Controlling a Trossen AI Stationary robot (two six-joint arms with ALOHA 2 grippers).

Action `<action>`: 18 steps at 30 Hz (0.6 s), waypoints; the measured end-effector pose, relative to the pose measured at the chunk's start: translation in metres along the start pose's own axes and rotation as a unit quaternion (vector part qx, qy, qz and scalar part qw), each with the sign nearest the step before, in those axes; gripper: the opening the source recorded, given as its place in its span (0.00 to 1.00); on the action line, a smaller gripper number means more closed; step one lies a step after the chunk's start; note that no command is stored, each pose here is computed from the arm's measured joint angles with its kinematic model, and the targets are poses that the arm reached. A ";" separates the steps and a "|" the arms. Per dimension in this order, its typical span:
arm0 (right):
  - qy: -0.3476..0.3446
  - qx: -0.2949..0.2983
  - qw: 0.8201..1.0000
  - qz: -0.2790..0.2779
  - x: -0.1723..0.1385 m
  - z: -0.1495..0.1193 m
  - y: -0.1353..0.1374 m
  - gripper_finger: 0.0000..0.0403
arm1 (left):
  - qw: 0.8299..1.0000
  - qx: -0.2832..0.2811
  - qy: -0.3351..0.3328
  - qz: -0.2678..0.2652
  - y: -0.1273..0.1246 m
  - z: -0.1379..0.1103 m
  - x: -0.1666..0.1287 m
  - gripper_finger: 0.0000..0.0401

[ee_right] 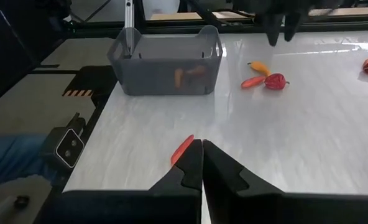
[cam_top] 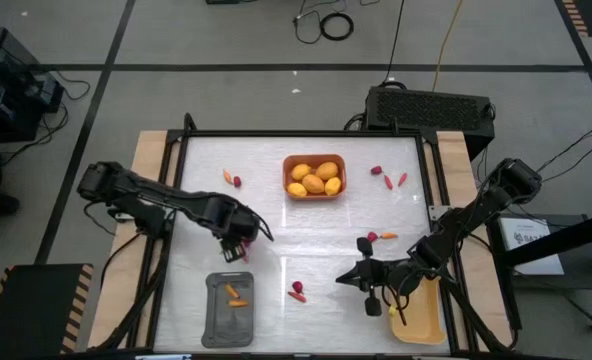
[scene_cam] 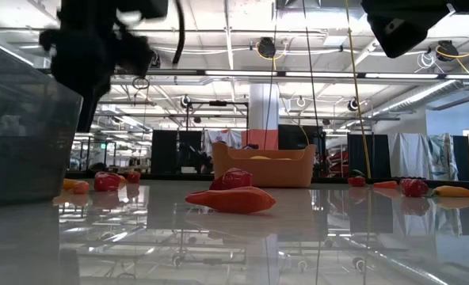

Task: Sort produce into baskets
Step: Put the yellow chili pepper into the black bin

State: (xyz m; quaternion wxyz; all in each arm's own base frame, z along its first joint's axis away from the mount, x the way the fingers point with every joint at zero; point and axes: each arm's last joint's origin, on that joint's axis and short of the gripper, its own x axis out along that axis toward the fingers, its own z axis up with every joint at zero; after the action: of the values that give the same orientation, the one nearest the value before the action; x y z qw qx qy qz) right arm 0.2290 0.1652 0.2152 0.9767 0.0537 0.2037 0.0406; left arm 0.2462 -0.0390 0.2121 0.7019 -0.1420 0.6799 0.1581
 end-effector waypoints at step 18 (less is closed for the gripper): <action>0.014 -0.017 1.000 0.009 0.000 -0.003 0.000 0.00 | 0.998 -0.024 -0.001 -0.056 0.010 -0.005 0.045 0.39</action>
State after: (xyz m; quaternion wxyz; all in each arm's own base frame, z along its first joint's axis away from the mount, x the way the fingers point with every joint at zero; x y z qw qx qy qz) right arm 0.2282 0.1656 0.2128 0.9740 0.0385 0.2165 0.0537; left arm 0.2384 -0.0305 0.1674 0.7067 -0.1961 0.6663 0.1349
